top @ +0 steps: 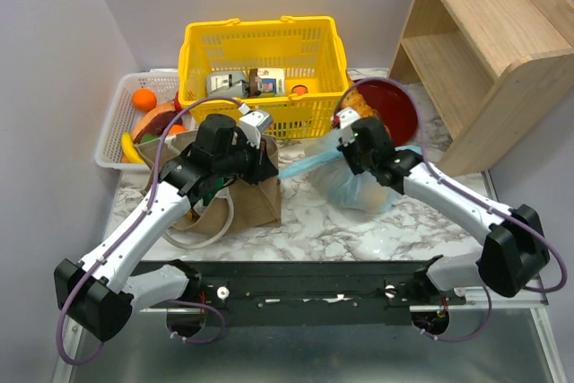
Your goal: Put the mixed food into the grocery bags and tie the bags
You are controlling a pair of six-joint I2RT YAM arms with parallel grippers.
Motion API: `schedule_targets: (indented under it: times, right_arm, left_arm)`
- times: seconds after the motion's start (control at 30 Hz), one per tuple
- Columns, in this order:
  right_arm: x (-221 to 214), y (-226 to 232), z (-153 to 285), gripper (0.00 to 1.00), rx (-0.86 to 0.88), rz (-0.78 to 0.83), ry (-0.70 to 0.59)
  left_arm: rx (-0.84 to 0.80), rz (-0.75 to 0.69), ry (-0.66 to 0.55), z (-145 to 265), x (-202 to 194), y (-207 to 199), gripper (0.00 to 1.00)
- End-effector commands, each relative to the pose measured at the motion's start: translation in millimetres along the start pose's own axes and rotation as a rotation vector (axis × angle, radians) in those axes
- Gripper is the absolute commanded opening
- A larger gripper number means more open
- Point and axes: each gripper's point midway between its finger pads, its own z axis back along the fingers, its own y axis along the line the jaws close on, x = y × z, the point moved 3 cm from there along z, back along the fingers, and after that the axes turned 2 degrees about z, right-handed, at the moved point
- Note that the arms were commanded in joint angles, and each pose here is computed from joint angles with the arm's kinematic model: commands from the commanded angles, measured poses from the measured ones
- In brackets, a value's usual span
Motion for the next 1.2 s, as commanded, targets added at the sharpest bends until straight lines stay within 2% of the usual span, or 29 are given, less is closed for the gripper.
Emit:
schedule_targets:
  times: [0.0, 0.1, 0.23, 0.4, 0.5, 0.6, 0.63, 0.67, 0.73, 0.77, 0.87, 0.97, 1.07, 1.13, 1.17]
  right_arm:
    - [29.1, -60.8, 43.5, 0.01, -0.108, -0.176, -0.125]
    - [42.2, -79.4, 76.6, 0.01, -0.109, -0.271, -0.239]
    - [59.4, -87.3, 119.0, 0.01, -0.121, -0.316, -0.371]
    - [61.1, -114.5, 164.7, 0.01, -0.286, -0.331, -0.385]
    - [57.8, -123.2, 184.1, 0.01, -0.349, -0.337, -0.39]
    - [61.5, -124.8, 201.0, 0.01, -0.355, -0.348, -0.429]
    - [64.6, -125.5, 206.8, 0.01, -0.357, -0.35, -0.446]
    - [65.7, -125.7, 209.2, 0.01, -0.356, -0.352, -0.452]
    - [71.0, -124.4, 217.8, 0.01, -0.34, -0.348, -0.486]
    - [76.1, -124.9, 223.5, 0.01, -0.335, -0.348, -0.51]
    - [91.9, -122.9, 238.7, 0.01, -0.299, -0.334, -0.594]
    - [107.5, -123.3, 253.1, 0.01, -0.28, -0.32, -0.67]
    - [123.4, -124.3, 266.0, 0.01, -0.262, -0.296, -0.733]
    - [136.1, -120.8, 274.8, 0.01, -0.223, -0.273, -0.793]
    - [140.4, -118.9, 277.4, 0.01, -0.206, -0.26, -0.812]
  left_arm:
    - [-0.119, -0.097, -0.124, -13.0, 42.6, -33.6, 0.0]
    - [-0.195, -0.134, -0.125, -38.2, 49.0, -58.2, 0.0]
    - [-0.243, -0.201, -0.127, -82.8, 55.7, -89.5, 0.0]
    - [-0.369, -0.283, -0.062, -139.8, 62.9, -144.3, 0.0]
    - [-0.445, -0.307, -0.098, -150.5, 78.7, -167.6, 0.0]
    - [-0.441, -0.312, -0.115, -160.5, 86.8, -168.8, 0.01]
    - [-0.414, -0.317, -0.123, -160.6, 89.0, -165.6, 0.07]
    - [-0.394, -0.323, -0.13, -158.7, 91.4, -163.0, 0.29]
    - [-0.32, -0.358, -0.166, -146.7, 101.0, -153.0, 0.54]
    - [-0.291, -0.368, -0.182, -140.6, 105.2, -148.4, 0.72]
    - [-0.155, -0.367, -0.269, -107.8, 126.4, -123.4, 0.9]
    - [-0.015, -0.356, -0.345, -69.5, 140.1, -95.6, 0.99]
    - [0.121, -0.345, -0.366, -34.8, 138.9, -72.6, 0.99]
    - [0.272, -0.295, -0.392, -9.5, 141.2, -48.6, 0.99]
    - [0.333, -0.268, -0.355, -1.1, 131.9, -36.5, 0.99]
